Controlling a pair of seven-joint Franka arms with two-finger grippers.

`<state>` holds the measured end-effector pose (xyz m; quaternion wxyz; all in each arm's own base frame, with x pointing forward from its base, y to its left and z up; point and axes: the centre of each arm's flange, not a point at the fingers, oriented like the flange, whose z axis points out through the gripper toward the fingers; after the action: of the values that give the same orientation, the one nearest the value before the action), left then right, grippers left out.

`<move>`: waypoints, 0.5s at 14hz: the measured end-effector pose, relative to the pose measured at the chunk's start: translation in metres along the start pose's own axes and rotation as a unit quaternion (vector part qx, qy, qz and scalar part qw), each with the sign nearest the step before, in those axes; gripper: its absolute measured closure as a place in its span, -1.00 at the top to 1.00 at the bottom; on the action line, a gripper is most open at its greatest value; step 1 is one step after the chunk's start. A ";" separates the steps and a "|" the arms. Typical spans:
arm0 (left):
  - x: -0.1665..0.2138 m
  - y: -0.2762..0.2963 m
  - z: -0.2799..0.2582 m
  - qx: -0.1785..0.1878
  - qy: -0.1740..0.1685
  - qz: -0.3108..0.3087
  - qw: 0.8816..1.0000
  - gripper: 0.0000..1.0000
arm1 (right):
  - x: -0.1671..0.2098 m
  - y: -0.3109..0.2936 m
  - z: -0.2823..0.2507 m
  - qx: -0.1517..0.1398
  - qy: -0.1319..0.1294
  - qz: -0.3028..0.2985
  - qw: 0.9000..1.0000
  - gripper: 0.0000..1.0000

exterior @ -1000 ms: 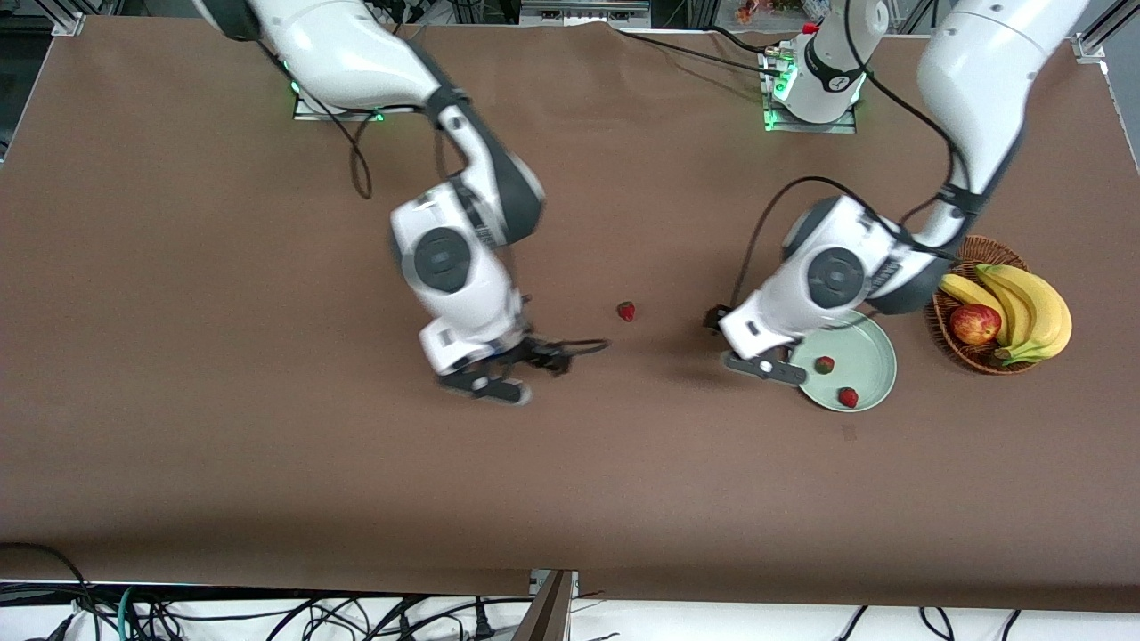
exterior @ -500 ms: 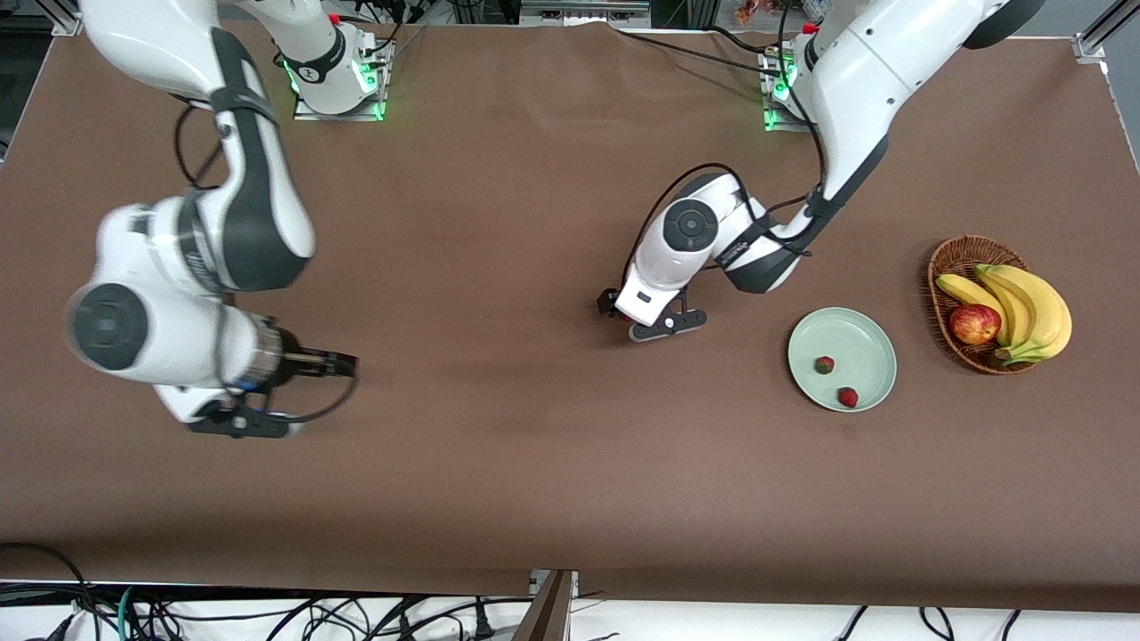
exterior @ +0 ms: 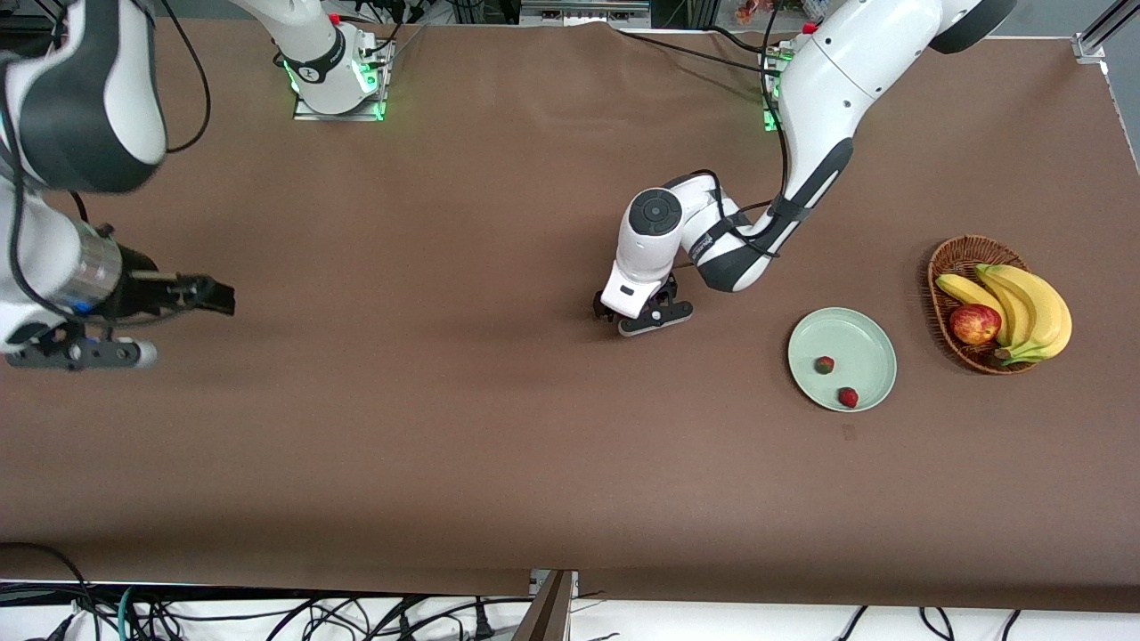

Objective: Collect all strawberries into plate
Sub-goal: 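Grasp the strawberry with the left gripper while the right gripper retracts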

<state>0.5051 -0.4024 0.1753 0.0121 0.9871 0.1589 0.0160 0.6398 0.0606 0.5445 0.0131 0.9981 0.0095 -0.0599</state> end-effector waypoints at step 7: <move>0.003 -0.002 0.000 0.000 0.001 -0.003 1.000 -0.39 | -0.079 0.043 -0.049 -0.024 0.032 0.006 0.999 1.00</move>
<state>0.5075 -0.3998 0.1749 0.0120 0.9867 0.1615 0.0169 0.5681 0.0174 0.6033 0.0374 0.9989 0.0050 -0.0271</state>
